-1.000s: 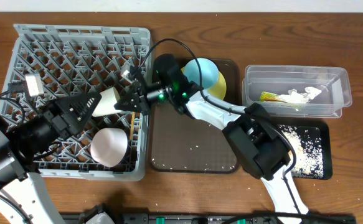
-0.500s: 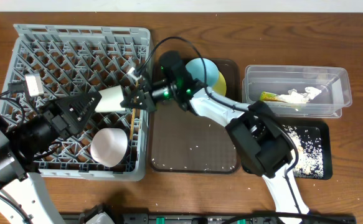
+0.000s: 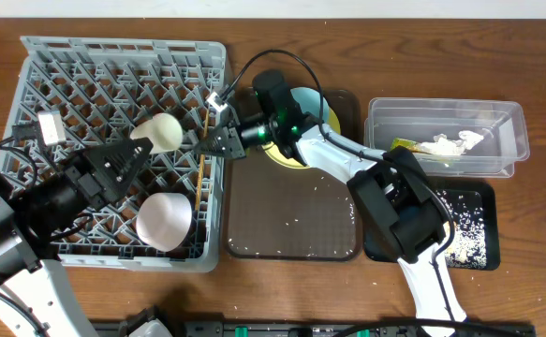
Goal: Sort waste into correct bins and load items into the dishwasher
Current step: 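Lower the cup into the rack, release it, and withdraw the right gripper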
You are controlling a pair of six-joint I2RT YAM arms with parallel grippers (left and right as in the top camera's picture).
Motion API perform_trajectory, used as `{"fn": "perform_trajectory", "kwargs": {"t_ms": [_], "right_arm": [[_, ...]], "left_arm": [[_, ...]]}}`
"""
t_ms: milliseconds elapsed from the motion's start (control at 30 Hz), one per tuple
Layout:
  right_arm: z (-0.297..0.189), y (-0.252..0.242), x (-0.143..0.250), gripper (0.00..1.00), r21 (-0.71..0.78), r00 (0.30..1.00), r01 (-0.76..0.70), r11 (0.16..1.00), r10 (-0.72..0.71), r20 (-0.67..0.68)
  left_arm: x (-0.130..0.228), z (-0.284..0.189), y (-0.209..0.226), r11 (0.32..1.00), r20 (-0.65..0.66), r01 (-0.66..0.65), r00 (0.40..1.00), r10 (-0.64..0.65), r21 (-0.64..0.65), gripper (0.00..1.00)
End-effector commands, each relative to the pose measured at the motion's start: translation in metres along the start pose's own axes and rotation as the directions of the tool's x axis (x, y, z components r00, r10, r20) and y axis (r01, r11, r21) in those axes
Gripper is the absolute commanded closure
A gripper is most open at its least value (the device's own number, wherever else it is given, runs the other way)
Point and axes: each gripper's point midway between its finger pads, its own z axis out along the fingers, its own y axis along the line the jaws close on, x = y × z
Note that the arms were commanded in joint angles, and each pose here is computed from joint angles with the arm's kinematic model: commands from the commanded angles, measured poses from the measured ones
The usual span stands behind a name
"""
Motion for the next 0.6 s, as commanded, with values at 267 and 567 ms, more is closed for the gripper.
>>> {"fn": "perform_trajectory", "kwargs": {"t_ms": [267, 567], "right_arm": [[-0.039, -0.003, -0.038, 0.77, 0.341, 0.993, -0.058, 0.938, 0.018, 0.118], [-0.003, 0.027, -0.046, 0.99, 0.538, 0.964, 0.192, 0.821, -0.261, 0.053]], "left_arm": [[-0.001, -0.001, -0.002, 1.000, 0.003, -0.010, 1.000, 0.010, 0.003, 0.09], [-0.001, -0.001, -0.002, 1.000, 0.003, -0.010, 1.000, 0.010, 0.003, 0.09]]}}
